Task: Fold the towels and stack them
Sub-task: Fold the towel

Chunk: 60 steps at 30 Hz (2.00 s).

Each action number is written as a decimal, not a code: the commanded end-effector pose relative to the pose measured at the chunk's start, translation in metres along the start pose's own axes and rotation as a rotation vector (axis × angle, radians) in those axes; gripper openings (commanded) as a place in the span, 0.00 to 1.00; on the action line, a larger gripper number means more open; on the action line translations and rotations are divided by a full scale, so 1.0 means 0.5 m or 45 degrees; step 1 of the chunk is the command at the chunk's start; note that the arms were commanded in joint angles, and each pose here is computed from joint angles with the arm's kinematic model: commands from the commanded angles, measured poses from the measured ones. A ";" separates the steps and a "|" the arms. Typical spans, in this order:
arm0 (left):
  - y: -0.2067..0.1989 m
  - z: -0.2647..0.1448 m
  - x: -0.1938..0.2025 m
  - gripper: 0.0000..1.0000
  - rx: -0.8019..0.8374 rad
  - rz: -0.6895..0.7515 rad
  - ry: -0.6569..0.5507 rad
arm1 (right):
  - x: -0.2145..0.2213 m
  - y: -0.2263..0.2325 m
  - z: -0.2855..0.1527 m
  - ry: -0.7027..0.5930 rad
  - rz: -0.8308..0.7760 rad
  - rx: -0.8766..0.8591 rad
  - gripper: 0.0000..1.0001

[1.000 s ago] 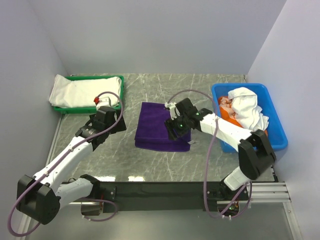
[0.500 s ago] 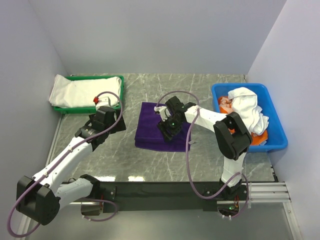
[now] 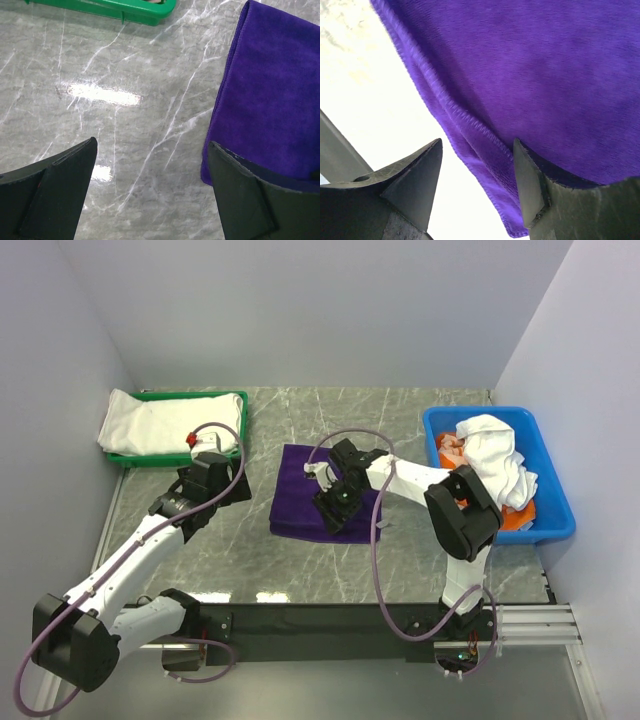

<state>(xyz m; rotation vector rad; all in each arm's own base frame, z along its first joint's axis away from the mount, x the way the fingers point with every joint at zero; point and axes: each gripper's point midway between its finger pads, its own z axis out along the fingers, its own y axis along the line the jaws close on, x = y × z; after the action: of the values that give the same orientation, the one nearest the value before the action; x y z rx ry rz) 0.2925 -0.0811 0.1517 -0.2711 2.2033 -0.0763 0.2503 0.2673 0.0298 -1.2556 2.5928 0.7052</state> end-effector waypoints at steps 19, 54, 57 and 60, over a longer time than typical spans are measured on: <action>-0.020 -0.004 -0.009 0.95 0.071 -0.029 -0.011 | 0.101 0.119 -0.015 0.035 -0.031 0.062 0.62; -0.277 -0.011 0.277 0.21 0.417 -0.061 0.649 | 0.096 0.080 -0.069 -0.359 0.668 0.319 0.44; -0.251 -0.005 0.314 0.14 0.358 -0.056 0.703 | 0.131 0.081 -0.041 -0.284 0.714 0.306 0.43; -0.224 -0.005 0.345 0.10 0.305 -0.059 0.747 | 0.162 0.083 -0.029 -0.243 0.750 0.302 0.42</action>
<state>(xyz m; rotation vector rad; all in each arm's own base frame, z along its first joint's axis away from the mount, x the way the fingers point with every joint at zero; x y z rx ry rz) 0.2175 -0.2308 0.0424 -0.1453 2.7041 -0.4956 0.1719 0.2297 0.0342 -0.3971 2.7595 0.5361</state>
